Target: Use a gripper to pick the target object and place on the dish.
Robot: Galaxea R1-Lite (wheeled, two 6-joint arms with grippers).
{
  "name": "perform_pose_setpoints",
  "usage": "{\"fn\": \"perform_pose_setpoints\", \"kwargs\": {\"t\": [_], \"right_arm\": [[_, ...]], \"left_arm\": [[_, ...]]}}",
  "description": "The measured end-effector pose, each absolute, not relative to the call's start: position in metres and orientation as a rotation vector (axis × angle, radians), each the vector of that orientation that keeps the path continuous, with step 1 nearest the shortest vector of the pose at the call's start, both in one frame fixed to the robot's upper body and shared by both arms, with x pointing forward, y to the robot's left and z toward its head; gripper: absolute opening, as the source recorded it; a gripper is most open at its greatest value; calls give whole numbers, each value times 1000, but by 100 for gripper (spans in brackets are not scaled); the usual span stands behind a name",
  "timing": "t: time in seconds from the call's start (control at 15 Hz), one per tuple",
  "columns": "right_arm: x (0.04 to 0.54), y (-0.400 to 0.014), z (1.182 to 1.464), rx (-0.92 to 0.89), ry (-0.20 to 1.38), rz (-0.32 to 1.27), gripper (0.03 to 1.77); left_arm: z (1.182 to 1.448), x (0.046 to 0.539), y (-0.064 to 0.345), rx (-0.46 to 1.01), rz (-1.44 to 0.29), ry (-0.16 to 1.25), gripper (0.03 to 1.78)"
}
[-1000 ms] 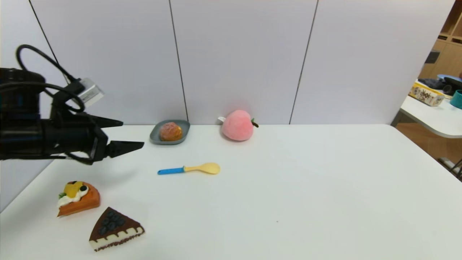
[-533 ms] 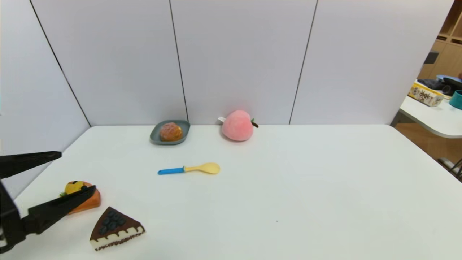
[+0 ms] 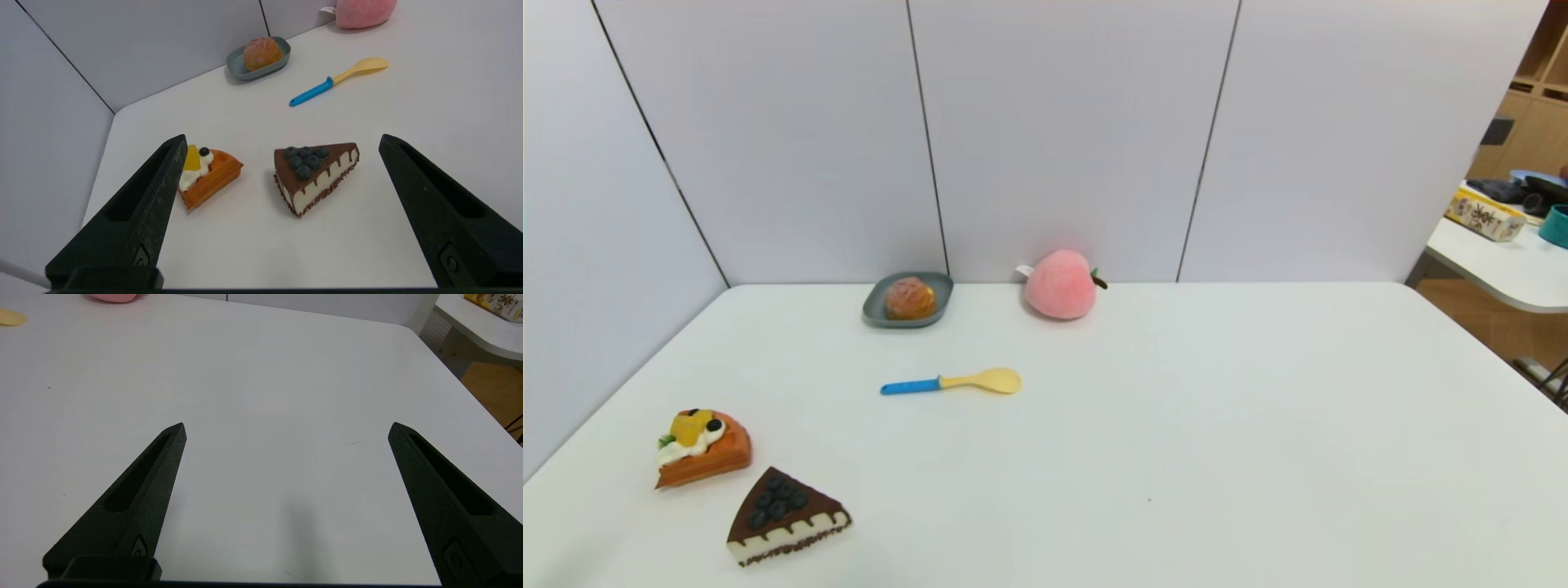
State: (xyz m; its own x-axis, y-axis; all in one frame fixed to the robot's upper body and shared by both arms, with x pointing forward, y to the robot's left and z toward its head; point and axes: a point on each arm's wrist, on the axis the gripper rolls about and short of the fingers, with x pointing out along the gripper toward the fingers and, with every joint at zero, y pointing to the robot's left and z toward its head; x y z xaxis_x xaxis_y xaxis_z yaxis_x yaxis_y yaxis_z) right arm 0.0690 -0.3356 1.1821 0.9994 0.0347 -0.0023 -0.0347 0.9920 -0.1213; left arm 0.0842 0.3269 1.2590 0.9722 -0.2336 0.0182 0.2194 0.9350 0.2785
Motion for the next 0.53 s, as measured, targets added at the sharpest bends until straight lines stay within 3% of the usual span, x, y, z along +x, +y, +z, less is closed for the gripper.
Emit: {"fn": "perform_pose_setpoints", "kwargs": {"t": [0.27,0.53], "right_arm": [[69,-336,1182,-122,0,35,171],[69,-336,1182,-121,-1,34,171]], "left_arm": [[1209,72,330,233,-124,-61,169],[1184,70,332,191,-44,-2,169]]}}
